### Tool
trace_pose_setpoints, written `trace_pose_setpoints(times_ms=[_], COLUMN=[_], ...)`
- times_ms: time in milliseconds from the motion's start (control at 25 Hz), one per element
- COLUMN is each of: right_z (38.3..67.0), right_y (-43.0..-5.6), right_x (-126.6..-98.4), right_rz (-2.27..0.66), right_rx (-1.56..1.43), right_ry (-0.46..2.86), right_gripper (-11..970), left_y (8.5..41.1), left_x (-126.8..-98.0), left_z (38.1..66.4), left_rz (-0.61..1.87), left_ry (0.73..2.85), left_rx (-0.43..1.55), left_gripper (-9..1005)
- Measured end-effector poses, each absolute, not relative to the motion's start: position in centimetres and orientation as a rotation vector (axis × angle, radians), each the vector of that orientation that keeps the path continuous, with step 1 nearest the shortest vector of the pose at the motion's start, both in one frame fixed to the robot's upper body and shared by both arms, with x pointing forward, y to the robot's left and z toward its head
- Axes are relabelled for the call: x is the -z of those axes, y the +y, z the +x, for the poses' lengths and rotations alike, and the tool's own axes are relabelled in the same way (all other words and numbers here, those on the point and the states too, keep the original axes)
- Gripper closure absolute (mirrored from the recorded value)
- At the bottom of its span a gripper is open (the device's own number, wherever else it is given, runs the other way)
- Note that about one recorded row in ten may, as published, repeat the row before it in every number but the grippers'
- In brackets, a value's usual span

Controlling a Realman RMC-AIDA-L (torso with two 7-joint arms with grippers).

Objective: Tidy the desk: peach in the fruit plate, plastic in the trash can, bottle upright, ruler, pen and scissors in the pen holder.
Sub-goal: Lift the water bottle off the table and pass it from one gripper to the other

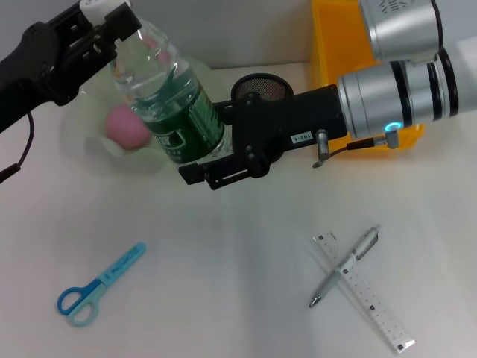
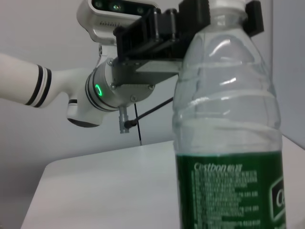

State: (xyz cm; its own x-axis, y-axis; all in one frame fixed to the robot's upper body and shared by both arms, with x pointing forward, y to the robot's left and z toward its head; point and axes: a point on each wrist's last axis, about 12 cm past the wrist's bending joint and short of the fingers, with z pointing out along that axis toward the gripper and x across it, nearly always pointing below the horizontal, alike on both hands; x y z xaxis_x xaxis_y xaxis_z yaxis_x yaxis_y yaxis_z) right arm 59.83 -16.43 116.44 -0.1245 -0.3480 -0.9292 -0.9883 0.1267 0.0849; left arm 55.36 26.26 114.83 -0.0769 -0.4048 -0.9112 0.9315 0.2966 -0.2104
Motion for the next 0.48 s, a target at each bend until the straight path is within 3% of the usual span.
trace_pose_setpoints(times_ms=[480], right_z=[59.75], right_y=[-16.62], right_x=[-115.58], right_rz=[-1.335], right_rx=[-1.002], right_ry=[1.647], right_gripper=[183], left_y=[26.44], left_x=[-115.04], left_z=[55.47], left_rz=[0.579], left_ry=[1.141], left_rx=[1.213], left_gripper=[555])
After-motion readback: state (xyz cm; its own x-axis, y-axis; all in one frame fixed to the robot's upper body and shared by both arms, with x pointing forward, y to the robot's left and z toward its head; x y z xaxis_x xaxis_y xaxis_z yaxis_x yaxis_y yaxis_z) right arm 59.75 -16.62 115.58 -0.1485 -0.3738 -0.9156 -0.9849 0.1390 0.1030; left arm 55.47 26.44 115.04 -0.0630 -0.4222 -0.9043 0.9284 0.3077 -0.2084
